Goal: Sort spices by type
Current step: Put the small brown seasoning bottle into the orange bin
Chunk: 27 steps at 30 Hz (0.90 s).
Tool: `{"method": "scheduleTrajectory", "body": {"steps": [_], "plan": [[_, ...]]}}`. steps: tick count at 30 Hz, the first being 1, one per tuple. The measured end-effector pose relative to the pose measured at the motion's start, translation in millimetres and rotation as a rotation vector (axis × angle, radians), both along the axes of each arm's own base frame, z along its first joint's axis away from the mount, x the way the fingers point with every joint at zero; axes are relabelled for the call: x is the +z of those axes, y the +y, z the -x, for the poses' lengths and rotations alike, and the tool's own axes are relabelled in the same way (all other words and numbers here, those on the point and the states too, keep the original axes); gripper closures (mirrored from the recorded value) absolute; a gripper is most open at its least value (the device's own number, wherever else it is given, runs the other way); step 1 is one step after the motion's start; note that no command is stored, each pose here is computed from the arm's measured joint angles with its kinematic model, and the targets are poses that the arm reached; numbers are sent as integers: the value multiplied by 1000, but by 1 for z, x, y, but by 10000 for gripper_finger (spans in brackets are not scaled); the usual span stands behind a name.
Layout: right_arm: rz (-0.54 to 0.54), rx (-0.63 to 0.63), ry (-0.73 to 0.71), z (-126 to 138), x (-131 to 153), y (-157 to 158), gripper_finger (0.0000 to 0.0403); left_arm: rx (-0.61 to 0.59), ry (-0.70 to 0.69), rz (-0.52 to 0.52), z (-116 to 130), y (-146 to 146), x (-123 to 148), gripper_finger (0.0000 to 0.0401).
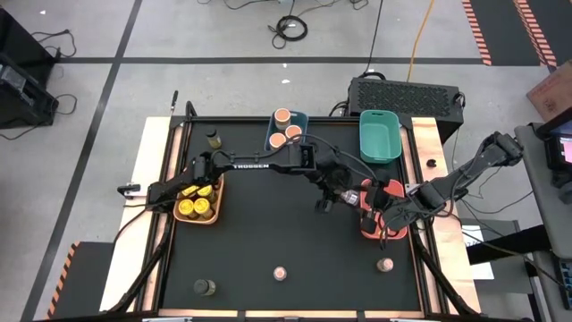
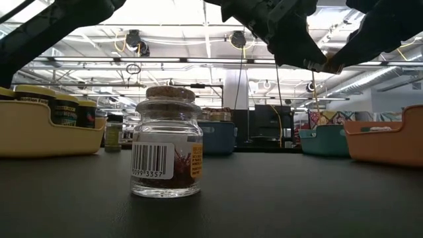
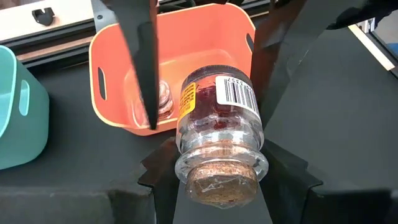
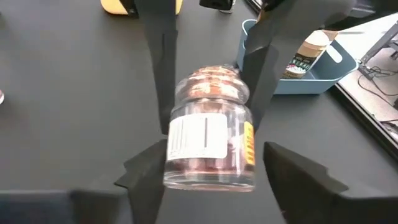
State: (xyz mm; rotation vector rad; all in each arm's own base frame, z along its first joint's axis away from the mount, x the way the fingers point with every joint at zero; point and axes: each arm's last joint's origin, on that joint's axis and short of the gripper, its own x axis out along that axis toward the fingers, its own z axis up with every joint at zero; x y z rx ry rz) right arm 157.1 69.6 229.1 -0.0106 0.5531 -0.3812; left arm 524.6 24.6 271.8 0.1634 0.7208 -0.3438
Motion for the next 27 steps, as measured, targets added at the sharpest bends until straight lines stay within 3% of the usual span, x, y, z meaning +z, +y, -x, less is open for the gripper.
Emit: {"method": "scheduleTrajectory", "body": {"steps": [6, 15, 27], "plan": [[-1, 1, 3, 0, 0, 0, 233, 28, 4, -30, 0, 1, 0, 183], [-29, 16, 11, 6, 2, -3, 236, -9, 1, -127, 3, 2, 2, 89], [-67, 60, -133, 38, 29, -21, 229, 58, -7, -251, 37, 16, 57, 79]]}}
